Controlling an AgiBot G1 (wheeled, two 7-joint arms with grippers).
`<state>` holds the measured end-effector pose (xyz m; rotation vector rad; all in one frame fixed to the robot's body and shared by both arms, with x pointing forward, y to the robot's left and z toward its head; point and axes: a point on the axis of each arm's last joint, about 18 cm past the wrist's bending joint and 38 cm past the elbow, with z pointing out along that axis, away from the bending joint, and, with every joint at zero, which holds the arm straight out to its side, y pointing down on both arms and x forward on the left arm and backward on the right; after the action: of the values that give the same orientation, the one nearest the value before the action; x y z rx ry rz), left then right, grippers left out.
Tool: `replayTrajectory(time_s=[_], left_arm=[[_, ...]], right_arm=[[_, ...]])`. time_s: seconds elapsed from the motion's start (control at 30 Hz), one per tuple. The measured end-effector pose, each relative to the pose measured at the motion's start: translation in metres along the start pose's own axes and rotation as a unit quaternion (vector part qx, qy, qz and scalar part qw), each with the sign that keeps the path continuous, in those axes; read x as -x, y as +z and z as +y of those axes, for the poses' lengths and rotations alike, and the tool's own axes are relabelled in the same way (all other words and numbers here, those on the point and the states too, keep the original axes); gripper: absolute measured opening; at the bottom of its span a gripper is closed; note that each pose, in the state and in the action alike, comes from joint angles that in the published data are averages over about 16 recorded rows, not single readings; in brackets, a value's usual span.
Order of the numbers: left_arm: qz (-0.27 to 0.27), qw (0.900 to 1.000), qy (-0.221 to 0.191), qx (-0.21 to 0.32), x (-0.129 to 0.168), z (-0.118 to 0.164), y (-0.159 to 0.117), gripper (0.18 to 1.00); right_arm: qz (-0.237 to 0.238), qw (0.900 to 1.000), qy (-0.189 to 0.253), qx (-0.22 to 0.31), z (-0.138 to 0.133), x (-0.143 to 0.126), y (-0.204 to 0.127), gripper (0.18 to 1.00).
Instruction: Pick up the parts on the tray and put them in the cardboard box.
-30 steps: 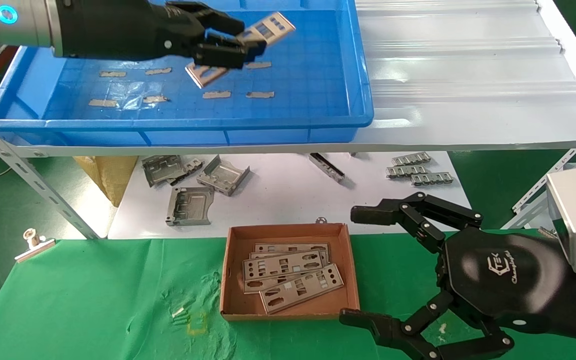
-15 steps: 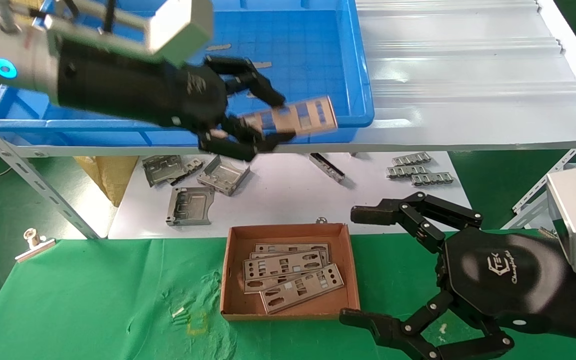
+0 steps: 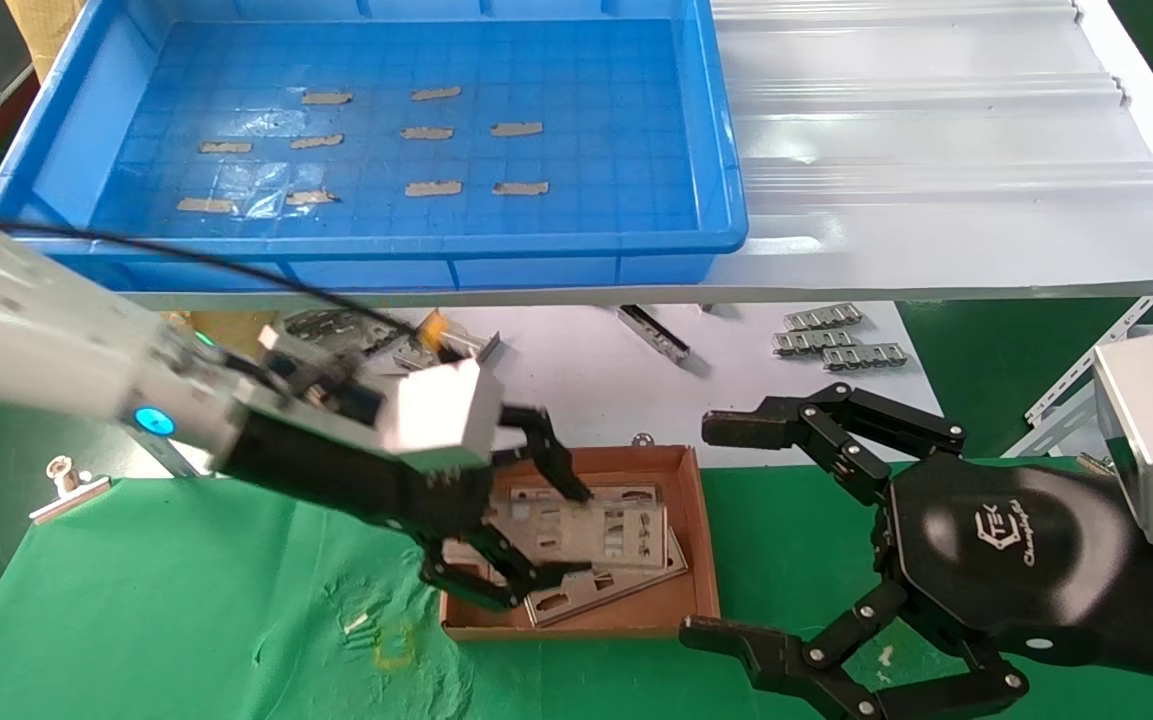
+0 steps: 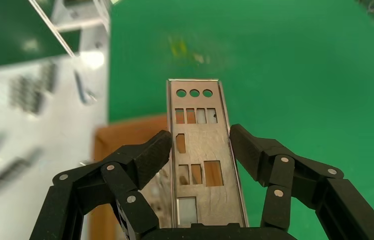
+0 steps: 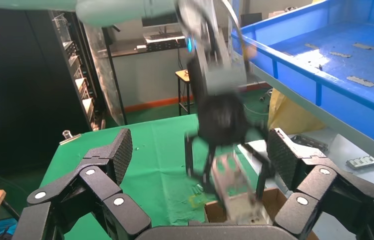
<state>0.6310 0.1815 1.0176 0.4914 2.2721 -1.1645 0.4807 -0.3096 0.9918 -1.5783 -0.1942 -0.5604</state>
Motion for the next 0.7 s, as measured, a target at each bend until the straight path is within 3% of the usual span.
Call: replayTrajectory(time_s=[0.33,0.7], left_arm=[[-0.036,0.9977,-0.009,0.057,0.002,0.066,0.065,0.430],[-0.083,0.9940,-0.011,0.071,0.010,0.086,0.086,0.442]], right_arm=[[0.000,1.000,0.000,0.000,0.000,0.000,0.000,1.000],[0.000,1.000,0.000,0.000,0.000,0.000,0.000,1.000]])
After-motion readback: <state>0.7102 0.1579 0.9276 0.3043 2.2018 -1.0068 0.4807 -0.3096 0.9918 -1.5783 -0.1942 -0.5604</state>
